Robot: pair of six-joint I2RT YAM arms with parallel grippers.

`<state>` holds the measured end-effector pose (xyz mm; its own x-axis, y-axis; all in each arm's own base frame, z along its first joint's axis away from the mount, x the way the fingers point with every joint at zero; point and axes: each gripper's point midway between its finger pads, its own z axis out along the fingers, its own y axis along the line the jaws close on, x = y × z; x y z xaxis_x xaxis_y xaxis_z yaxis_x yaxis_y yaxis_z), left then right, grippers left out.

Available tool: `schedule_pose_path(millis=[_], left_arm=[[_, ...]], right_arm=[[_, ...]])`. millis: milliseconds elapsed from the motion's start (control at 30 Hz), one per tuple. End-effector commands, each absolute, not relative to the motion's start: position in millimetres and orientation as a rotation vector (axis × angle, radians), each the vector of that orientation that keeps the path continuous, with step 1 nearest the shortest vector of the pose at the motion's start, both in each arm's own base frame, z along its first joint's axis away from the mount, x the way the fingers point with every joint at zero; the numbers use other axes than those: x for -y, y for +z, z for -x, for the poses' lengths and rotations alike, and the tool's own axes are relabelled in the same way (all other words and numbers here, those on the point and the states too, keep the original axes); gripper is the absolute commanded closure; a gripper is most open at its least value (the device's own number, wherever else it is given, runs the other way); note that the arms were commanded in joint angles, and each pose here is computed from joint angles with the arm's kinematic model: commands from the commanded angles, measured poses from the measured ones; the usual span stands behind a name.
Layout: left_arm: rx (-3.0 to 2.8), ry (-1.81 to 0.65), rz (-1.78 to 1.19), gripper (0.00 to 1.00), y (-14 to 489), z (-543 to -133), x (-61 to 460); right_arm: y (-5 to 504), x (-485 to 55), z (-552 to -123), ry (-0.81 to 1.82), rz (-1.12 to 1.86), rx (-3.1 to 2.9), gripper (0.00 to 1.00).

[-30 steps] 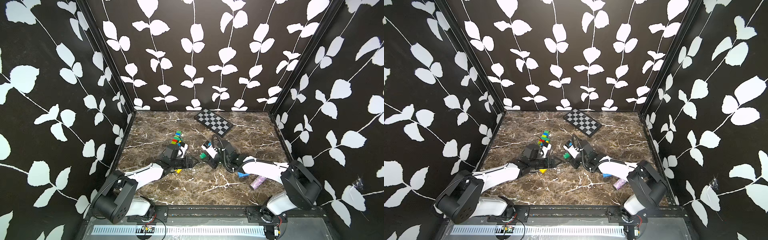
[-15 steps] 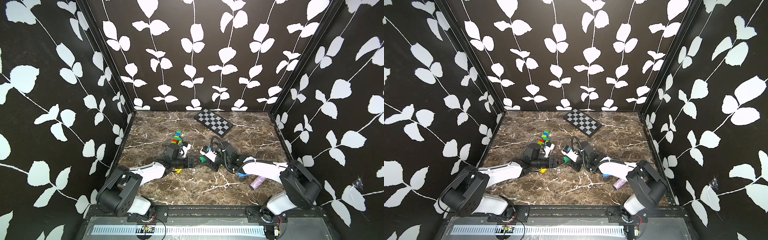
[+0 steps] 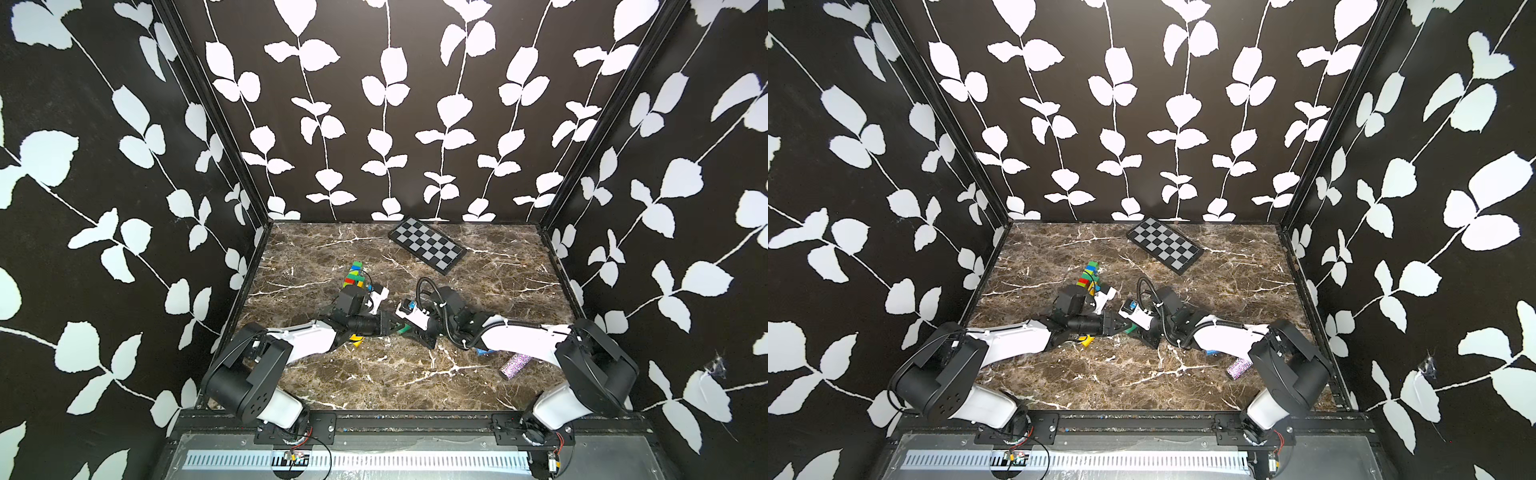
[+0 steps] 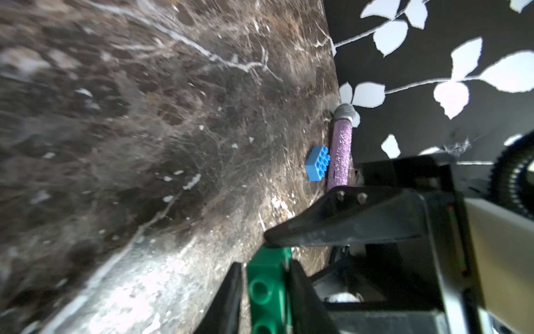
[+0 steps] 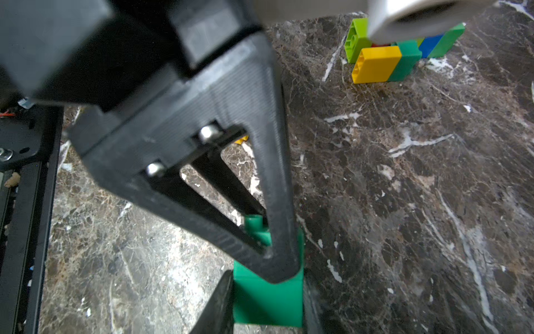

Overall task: Assemble the letter h with lego
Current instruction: Adjust the lego brick at the center of the board.

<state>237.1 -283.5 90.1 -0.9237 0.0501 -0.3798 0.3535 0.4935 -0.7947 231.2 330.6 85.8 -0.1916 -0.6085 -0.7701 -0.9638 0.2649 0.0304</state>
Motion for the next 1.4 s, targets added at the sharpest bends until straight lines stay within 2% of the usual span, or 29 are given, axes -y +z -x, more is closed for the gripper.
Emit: schedule_pose_path(millis=[0,267,300,333,433,467,500,533,700,800,933,1067,1167,1367], left_arm=[[-2.416,-1.408,-0.375,0.82,96,-239,288],[-2.415,-1.422,-0.378,1.00,97,-239,289],[-2.415,-1.421,-0.377,1.00,97,-239,289],[-2.415,-1.415,-0.373,1.00,97,-239,288],[-2.421,-1.372,-0.367,1.00,96,-241,285],[-2.425,-1.347,-0.359,1.00,95,-242,282],[-2.428,-1.326,-0.355,1.00,94,-243,280],[-2.429,-1.306,-0.354,1.00,95,-243,278],[-2.438,-1.131,-0.313,1.00,91,-252,261],[-2.461,-0.946,-0.264,1.00,82,-261,241],[-2.480,-0.684,-0.165,1.00,73,-271,210],[-2.506,-0.329,-0.148,1.00,81,-278,191],[-2.526,-0.235,-0.089,1.00,84,-289,193],[-2.508,-0.154,-0.148,1.00,82,-304,237]], right_arm=[[100,-341,-238,0.702,1.421,-1.843,1.00],[100,-338,-246,0.668,1.367,-1.902,1.00],[101,-337,-248,0.664,1.352,-1.910,0.99],[101,-337,-249,0.666,1.340,-1.919,0.93],[104,-333,-252,0.676,1.298,-1.950,0.72],[105,-332,-253,0.682,1.281,-1.954,0.47],[107,-331,-254,0.687,1.266,-1.950,0.06],[108,-330,-255,0.694,1.251,-1.950,0.01],[122,-324,-263,0.726,1.143,-1.926,0.01],[139,-309,-277,0.704,0.994,-1.894,0.01],[158,-273,-300,0.590,0.734,-1.894,0.01],[160,-220,-323,0.404,0.353,-1.979,0.01],[152,-197,-329,0.364,0.162,-2.043,0.01],[143,-183,-332,0.326,0.044,-2.070,0.01]])
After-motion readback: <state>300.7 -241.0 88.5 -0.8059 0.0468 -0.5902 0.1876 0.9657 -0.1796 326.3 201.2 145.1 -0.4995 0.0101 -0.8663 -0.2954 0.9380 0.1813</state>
